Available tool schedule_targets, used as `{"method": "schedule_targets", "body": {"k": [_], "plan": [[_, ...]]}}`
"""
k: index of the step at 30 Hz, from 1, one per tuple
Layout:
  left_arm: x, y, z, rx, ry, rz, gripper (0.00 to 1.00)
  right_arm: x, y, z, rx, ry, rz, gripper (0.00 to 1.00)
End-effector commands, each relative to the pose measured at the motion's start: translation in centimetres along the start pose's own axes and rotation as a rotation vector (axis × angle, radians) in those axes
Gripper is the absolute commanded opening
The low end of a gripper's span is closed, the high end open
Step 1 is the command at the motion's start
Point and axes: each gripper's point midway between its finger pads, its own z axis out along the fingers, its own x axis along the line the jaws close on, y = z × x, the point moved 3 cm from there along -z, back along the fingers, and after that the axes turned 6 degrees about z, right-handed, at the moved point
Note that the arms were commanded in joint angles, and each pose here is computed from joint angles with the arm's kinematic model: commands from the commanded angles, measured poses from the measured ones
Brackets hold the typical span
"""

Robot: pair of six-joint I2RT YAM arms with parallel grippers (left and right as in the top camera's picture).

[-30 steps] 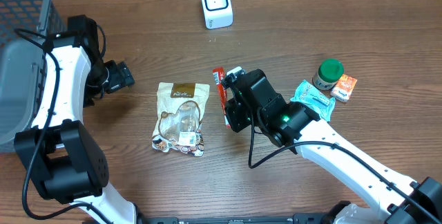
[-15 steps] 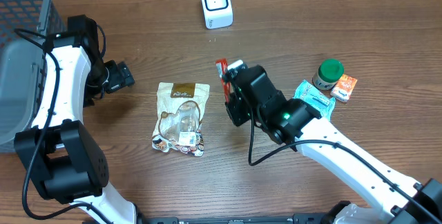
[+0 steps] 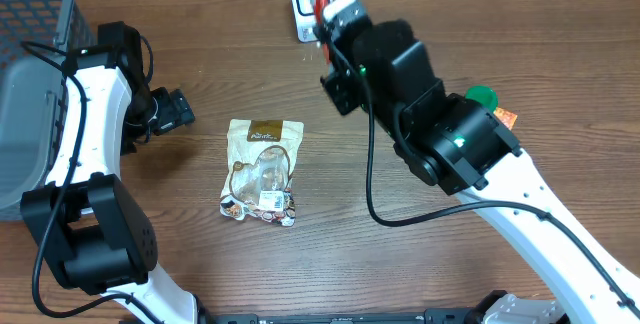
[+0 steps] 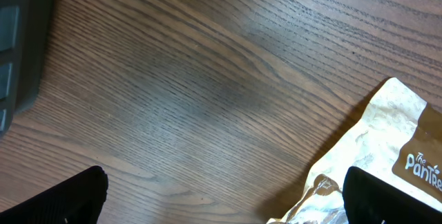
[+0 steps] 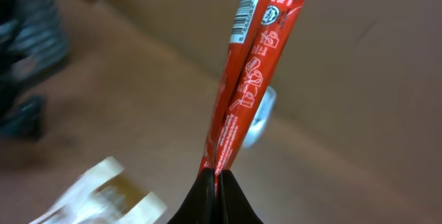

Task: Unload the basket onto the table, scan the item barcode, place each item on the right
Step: 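Carry the red stick packet up to the scanner with the right gripper, then hold the red stick packet against the scanner window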

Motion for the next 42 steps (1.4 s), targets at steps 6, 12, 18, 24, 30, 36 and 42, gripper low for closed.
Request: {"method": "schedule_targets", "body": {"k": [6,12,18,24,30,36,42], "plan": [[-0.2,0.3,-1.0,-0.033,0.001,0.01,0.99,-2.4,-0.5,3.7,0.076,-0.236,-0.51,0.04],[-0.2,0.3,-1.0,-0.033,0.001,0.01,1.0,-2.2,-1.7,9.8,0.114,-0.335,-0.703,0.04],[-0.2,0.3,-1.0,-0.033,0.001,0.01,1.0,-1.6,-1.2,15.3,0.004,-0.42,-0.746,0.04],[-0.2,0.3,-1.0,-0.033,0.001,0.01,1.0,-3.1,-2.3,20.5,-0.099,-0.513,-0.696,0.04],[-0.2,0.3,-1.0,-0.033,0.001,0.01,1.0,-7.0,-8.6,25.7,0.013,-0.55,-0.698,0.04],[-0.2,0.3,-1.0,-0.033,0.001,0.01,1.0,-8.9,-12.6,28.2,0.043,-0.542,-0.57,0.04],[-0.2,0.3,-1.0,-0.033,0.001,0.01,1.0,-9.3,-14.1,29.2,0.043,-0.521,-0.501,0.04]]}}
